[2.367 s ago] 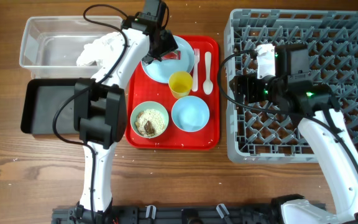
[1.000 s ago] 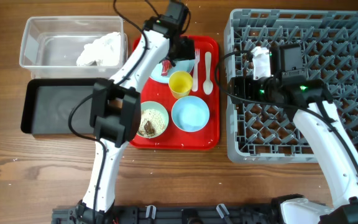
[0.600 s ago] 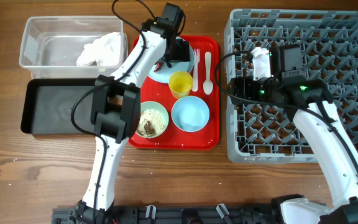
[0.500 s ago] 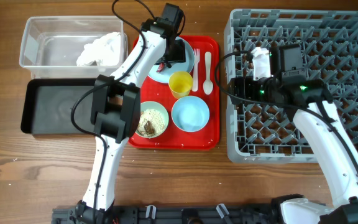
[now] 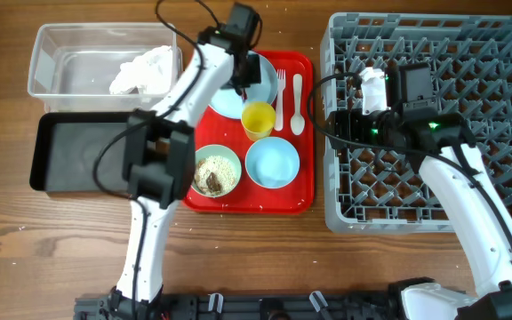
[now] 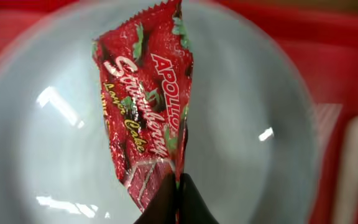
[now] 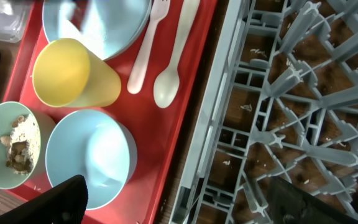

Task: Sort waste into correct bins and load items into the dishwasher rack
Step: 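Lift the red wrapper with the left gripper and drop it into the clear bin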

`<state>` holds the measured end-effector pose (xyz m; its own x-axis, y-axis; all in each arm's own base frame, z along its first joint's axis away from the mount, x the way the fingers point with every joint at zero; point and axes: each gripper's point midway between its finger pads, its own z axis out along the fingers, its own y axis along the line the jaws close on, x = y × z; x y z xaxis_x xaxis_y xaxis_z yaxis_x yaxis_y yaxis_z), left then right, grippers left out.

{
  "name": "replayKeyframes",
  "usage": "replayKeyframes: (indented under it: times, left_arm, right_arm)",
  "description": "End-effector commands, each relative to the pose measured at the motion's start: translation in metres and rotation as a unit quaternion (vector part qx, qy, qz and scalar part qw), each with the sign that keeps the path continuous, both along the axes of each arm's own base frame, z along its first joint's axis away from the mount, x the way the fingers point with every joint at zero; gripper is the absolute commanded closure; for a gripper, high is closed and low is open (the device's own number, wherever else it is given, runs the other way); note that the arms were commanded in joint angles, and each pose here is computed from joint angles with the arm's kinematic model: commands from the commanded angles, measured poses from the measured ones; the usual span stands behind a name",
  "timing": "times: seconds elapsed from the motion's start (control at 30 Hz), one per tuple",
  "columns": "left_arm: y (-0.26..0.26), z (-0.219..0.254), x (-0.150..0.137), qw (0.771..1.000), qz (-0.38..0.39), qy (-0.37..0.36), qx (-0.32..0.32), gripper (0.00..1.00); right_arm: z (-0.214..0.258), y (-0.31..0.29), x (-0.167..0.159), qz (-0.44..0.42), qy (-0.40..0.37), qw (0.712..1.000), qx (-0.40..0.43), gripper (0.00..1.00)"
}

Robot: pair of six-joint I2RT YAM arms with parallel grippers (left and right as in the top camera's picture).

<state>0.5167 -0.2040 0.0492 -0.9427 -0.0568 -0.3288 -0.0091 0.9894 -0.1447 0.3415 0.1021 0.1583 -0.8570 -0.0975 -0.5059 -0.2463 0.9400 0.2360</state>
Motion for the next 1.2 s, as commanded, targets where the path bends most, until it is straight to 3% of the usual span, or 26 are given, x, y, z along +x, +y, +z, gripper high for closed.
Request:
replayKeyframes:
  times: [0.0, 0.13, 0.3, 0.4, 0.43, 0.5, 0.63, 0.77, 0.9, 1.0, 1.17]
  left_arm:
    - [0.043, 0.156, 0.016, 0.988, 0.04, -0.139, -0.046, 0.96]
    - [0.114, 0.177, 0.017, 0.983, 0.105, -0.147, -0.028, 0.96]
    - [0.183, 0.103, 0.028, 0.982, 0.172, -0.076, -0.004, 0.93]
    - [0.201, 0.061, 0.029, 0.981, 0.191, -0.037, 0.004, 0.53]
    - [0.204, 0.057, 0.029, 0.98, 0.194, -0.033, 0.004, 0.34]
    - [0.203, 0.068, 0.032, 0.98, 0.193, -0.047, 0.0, 0.25]
    - [0.175, 0.121, 0.022, 0.983, 0.153, -0.068, -0.072, 0.27]
    - [0.118, 0.144, -0.02, 0.988, 0.094, -0.016, -0.124, 0.28]
    - [0.038, 0.1, -0.075, 0.993, -0.012, 0.081, -0.08, 0.33]
    - [0.03, 0.066, -0.09, 0.995, -0.027, 0.097, 0.003, 0.41]
    - [0.018, 0.018, -0.109, 0.991, -0.058, 0.122, 0.019, 0.49]
  right_arm:
    - [0.006, 0.003, 0.004, -0.001, -0.003, 1.0, 0.011, 0.06]
    - [0.006, 0.003, 0.005, -0.001, -0.005, 1.0, 0.011, 0.06]
    - [0.008, 0.004, 0.007, -0.001, -0.011, 1.0, 0.012, 0.07]
    - [0.008, 0.004, 0.007, -0.001, -0.011, 1.0, 0.012, 0.06]
    - [0.008, 0.004, 0.007, 0.0, -0.011, 1.0, 0.012, 0.07]
    - [0.008, 0.004, 0.007, 0.0, -0.011, 1.0, 0.012, 0.07]
    - [0.008, 0.004, 0.008, 0.0, -0.012, 1.0, 0.012, 0.06]
    - [0.009, 0.004, 0.009, -0.001, -0.015, 1.0, 0.013, 0.04]
    - [0.009, 0.004, 0.01, -0.001, -0.018, 1.0, 0.014, 0.03]
    - [0.009, 0.004, 0.01, -0.001, -0.017, 1.0, 0.014, 0.03]
    - [0.009, 0.004, 0.01, -0.008, -0.014, 1.0, 0.018, 0.03]
